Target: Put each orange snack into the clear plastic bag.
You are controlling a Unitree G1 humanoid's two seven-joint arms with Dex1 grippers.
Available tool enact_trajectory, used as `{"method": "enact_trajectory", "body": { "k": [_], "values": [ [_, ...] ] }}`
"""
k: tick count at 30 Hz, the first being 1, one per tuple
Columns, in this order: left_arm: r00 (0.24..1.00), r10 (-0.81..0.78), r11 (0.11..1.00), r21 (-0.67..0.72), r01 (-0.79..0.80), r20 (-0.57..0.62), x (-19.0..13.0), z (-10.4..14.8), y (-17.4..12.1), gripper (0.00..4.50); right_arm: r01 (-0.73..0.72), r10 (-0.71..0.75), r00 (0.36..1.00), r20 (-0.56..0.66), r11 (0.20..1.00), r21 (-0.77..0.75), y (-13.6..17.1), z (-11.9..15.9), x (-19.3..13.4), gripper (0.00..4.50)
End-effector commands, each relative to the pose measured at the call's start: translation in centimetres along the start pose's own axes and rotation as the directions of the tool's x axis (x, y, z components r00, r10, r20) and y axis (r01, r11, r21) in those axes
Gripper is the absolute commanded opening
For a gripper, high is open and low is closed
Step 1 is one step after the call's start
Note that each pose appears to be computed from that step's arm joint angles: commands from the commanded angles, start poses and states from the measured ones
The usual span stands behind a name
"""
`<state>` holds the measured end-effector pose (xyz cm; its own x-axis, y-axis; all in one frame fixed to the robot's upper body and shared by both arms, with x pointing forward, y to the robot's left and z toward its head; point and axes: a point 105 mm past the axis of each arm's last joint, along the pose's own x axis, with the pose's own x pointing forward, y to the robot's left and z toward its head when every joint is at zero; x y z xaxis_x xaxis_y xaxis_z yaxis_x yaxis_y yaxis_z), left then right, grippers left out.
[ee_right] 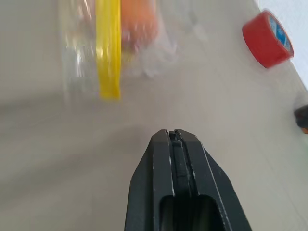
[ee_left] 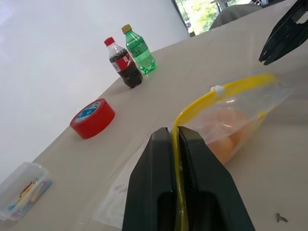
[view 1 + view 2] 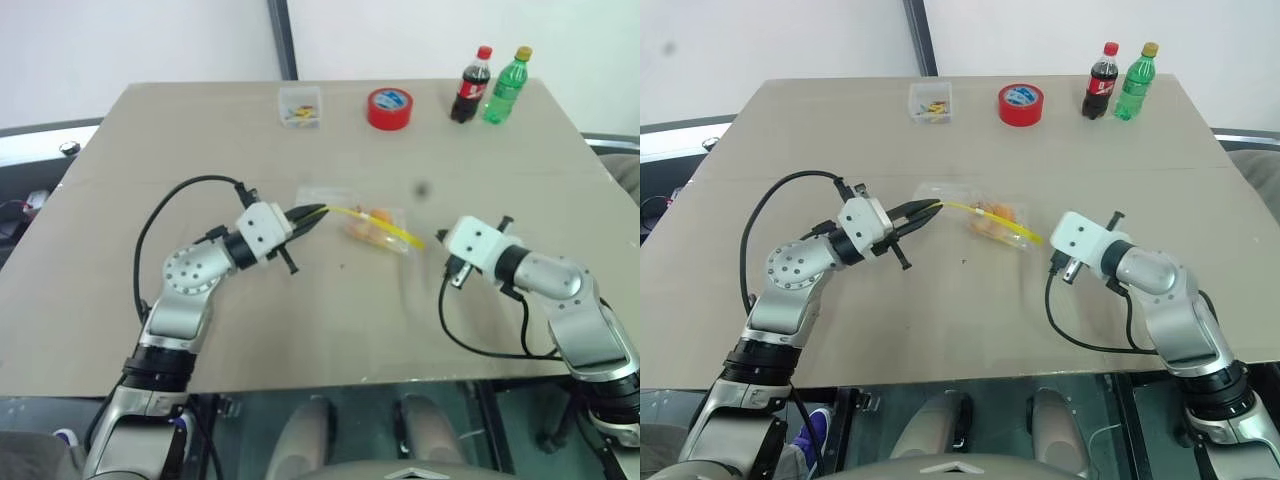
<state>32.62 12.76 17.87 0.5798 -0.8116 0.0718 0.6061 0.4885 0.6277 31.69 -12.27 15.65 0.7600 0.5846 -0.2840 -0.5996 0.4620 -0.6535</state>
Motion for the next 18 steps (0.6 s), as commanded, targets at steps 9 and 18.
{"method": "enact_trajectory", "body": {
  "k": [9, 18],
  "values": [
    [0.999, -0.015, 0.999, 0.047, 0.013, 0.037, 0.3, 1.3, 0.2, 0.0, -0.069, 0.089, 0.973, 0.213, 0.993, -0.1, 1.1, 7.0, 2.2, 2.26],
    [0.999, -0.016, 0.998, 0.062, 0.014, 0.03, 0.0, 1.3, -0.1, 0.0, -0.095, 0.114, 0.959, 0.259, 0.992, -0.084, 1.4, 8.2, 4.2, 2.26]
  ]
}}
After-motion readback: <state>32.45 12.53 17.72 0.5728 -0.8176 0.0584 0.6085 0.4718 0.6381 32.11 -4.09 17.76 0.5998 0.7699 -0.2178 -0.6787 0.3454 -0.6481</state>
